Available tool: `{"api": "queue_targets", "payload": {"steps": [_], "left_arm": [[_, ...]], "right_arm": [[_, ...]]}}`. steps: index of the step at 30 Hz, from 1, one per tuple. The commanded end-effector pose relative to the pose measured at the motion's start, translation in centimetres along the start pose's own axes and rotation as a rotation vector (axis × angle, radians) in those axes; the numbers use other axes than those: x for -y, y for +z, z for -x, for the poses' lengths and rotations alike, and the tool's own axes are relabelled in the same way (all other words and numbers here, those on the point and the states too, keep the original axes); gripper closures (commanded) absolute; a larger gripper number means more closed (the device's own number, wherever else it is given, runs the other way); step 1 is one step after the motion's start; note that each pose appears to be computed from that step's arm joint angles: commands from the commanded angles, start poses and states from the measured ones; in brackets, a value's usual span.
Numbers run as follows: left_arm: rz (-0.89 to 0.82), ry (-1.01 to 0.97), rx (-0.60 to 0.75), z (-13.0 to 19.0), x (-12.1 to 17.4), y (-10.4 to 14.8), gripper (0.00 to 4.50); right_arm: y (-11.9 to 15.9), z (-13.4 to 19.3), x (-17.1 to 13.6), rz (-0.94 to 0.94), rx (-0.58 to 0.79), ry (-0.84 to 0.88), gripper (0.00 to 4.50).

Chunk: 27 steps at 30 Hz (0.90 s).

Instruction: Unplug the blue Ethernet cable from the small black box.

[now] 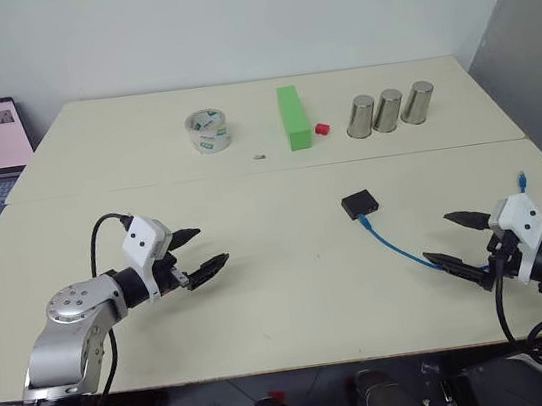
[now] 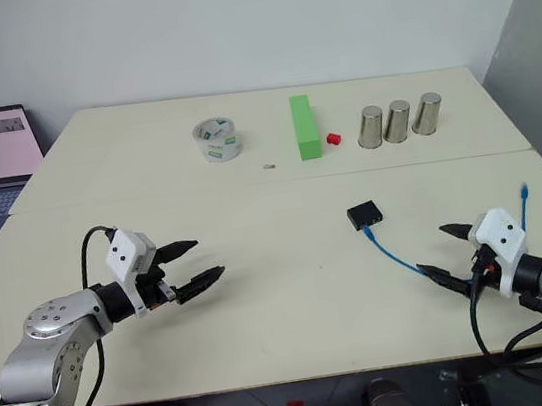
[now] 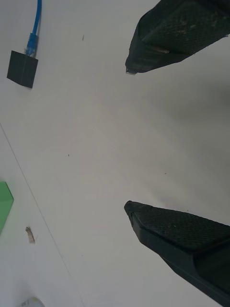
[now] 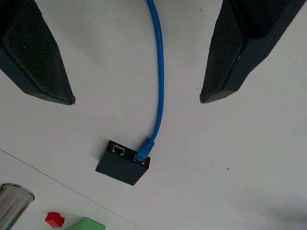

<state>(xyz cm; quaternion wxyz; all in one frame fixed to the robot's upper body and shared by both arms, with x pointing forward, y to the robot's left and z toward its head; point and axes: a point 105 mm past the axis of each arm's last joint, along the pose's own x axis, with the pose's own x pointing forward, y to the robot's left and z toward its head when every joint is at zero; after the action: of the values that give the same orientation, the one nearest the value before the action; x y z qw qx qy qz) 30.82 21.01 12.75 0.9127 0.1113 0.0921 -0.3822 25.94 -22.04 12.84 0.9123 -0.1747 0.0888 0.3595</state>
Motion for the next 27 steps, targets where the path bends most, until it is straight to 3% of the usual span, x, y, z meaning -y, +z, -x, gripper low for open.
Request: {"api": "queue_targets", "payload": {"steps": [1, 14, 19, 27], "left_arm": [[-0.048, -0.016, 0.059, 0.1, 0.4, 1.7, 0.00], [-0.069, -0.034, 0.042, -0.2, 1.0, 1.5, 0.00], [-0.038, -0.067, 0.068, -0.9, 1.7, 2.0, 0.00], [-0.073, -0.253, 0.052, -1.8, 4.8, 1.9, 0.00]], "right_arm": [[0.9, 0.3, 0.2, 0.034, 0.027, -0.006, 0.07], [0.9, -0.6, -0.5, 0.035, 0.035, 0.006, 0.07], [0.4, -2.1, -2.3, -0.017, 0.045, 0.020, 0.07], [-1.9, -6.4, -2.6, -0.120, -0.008, -0.225, 0.07]]}}
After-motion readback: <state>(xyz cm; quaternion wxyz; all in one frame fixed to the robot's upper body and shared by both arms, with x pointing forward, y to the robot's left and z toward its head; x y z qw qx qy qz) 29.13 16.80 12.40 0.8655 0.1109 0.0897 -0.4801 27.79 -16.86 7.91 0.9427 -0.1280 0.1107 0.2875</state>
